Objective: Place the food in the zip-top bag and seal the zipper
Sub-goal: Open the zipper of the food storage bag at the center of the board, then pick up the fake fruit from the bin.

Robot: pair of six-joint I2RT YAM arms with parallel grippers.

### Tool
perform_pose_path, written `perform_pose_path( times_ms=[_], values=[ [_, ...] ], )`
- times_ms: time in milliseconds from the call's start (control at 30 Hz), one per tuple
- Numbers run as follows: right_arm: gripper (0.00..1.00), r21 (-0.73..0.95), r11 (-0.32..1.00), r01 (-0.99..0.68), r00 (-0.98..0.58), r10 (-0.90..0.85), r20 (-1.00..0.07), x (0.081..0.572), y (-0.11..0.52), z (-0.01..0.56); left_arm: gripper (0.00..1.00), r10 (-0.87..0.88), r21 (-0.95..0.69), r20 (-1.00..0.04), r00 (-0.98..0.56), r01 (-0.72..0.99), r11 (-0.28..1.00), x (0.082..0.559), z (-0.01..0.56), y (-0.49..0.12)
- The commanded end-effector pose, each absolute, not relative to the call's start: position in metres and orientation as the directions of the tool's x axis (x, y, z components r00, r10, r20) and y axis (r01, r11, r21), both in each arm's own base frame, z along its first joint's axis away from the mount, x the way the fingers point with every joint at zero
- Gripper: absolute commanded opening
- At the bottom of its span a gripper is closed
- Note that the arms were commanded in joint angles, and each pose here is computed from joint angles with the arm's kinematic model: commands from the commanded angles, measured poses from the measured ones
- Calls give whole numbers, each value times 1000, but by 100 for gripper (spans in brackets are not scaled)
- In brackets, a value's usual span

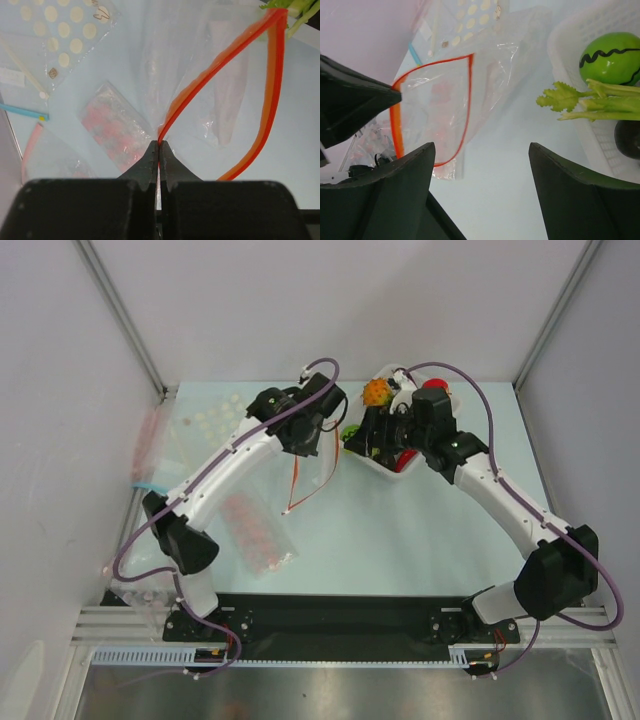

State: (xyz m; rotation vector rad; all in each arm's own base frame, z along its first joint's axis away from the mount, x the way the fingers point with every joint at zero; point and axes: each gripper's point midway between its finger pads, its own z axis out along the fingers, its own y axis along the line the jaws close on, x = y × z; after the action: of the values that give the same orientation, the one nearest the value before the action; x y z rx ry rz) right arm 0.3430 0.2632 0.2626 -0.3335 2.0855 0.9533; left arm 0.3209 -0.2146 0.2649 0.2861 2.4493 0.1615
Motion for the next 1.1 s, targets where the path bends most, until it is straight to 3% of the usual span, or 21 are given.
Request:
perform_pose_path(
  times_ms=[0, 367, 467, 500, 600, 1067],
  values=[
    [82, 502, 635, -588, -585, 95, -805, 350, 267, 290, 0, 239, 170, -636, -734, 169, 971, 338, 276, -220],
    [83, 492, 779, -389, -588, 201, -783, 403, 200, 274, 0, 201, 197, -680, -705, 89, 976, 356, 296, -194],
    [89, 467, 819, -333, -570, 220, -792, 421, 185, 269, 0, 196, 230, -709, -677, 41, 972, 359, 307, -183],
    [96, 455, 837, -306, -565, 225, -794, 426, 180, 266, 0, 198, 237, -713, -673, 35, 971, 360, 309, -181],
    [99, 384, 892, -240, -532, 210, -820, 449, 165, 258, 0, 198, 256, -717, -669, 12, 967, 361, 310, -176],
    [100, 191, 956, -221, -399, 90, -912, 523, 139, 245, 0, 196, 271, -723, -663, -11, 963, 375, 292, -183]
  ],
)
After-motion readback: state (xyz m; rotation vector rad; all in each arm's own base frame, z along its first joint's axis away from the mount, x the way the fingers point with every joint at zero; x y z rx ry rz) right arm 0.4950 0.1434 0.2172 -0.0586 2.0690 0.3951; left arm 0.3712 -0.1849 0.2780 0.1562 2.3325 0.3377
